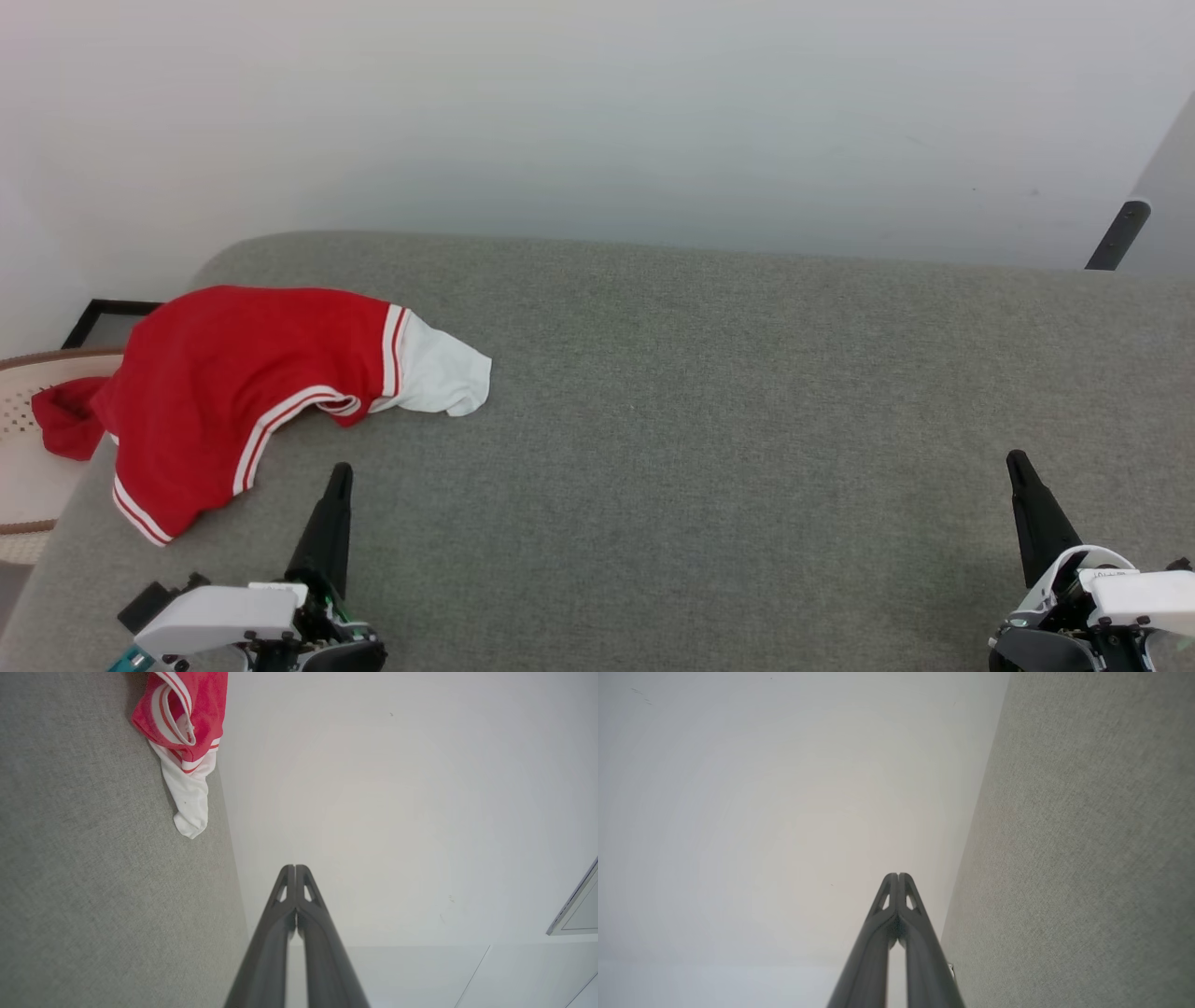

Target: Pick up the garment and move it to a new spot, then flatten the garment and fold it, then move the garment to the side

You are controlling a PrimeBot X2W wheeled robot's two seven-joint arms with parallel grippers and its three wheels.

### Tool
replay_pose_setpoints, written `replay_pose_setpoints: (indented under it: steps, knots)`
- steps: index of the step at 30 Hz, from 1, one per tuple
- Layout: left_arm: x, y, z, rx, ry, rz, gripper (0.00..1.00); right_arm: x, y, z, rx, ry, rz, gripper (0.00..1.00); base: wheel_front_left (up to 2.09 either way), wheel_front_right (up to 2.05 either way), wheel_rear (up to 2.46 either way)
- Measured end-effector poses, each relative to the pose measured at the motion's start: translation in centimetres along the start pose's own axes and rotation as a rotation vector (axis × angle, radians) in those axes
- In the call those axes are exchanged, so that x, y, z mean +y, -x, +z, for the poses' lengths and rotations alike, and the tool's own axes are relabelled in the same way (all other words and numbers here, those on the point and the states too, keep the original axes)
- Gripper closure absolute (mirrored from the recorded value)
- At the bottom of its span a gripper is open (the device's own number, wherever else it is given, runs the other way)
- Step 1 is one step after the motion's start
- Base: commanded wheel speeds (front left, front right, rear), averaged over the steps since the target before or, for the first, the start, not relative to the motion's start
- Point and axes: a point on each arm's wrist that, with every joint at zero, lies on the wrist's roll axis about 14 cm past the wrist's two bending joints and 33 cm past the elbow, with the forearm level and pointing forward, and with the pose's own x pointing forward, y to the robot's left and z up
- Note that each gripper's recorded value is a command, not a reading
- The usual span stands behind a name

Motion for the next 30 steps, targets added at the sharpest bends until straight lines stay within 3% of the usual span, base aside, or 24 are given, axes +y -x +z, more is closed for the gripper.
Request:
replay_pose_setpoints:
  steps: [5,6,13,30]
  knots:
    - [0.0,0.0,0.0,0.0,0.0,0.0,1.0,0.0,0.0,0.0,0.0,0.0,0.0,1.0,0.0,0.0,0.0]
    - [0.0,0.0,0.0,0.0,0.0,0.001,0.0,0.0,0.0,0.0,0.0,0.0,-0.001,0.0,0.0,0.0,0.0]
    - [3.5,1.7,-0.4,-0.002,0.015,0.102,0.0,-3.2,1.5,0.0,-0.01,-0.01,-0.095,0.0,0.0,0.0,0.0]
    - [1.8,1.1,-2.0,0.013,-0.002,0.049,0.0,-2.5,1.3,-0.9,-0.019,0.012,-0.073,0.0,0.0,0.0,0.0]
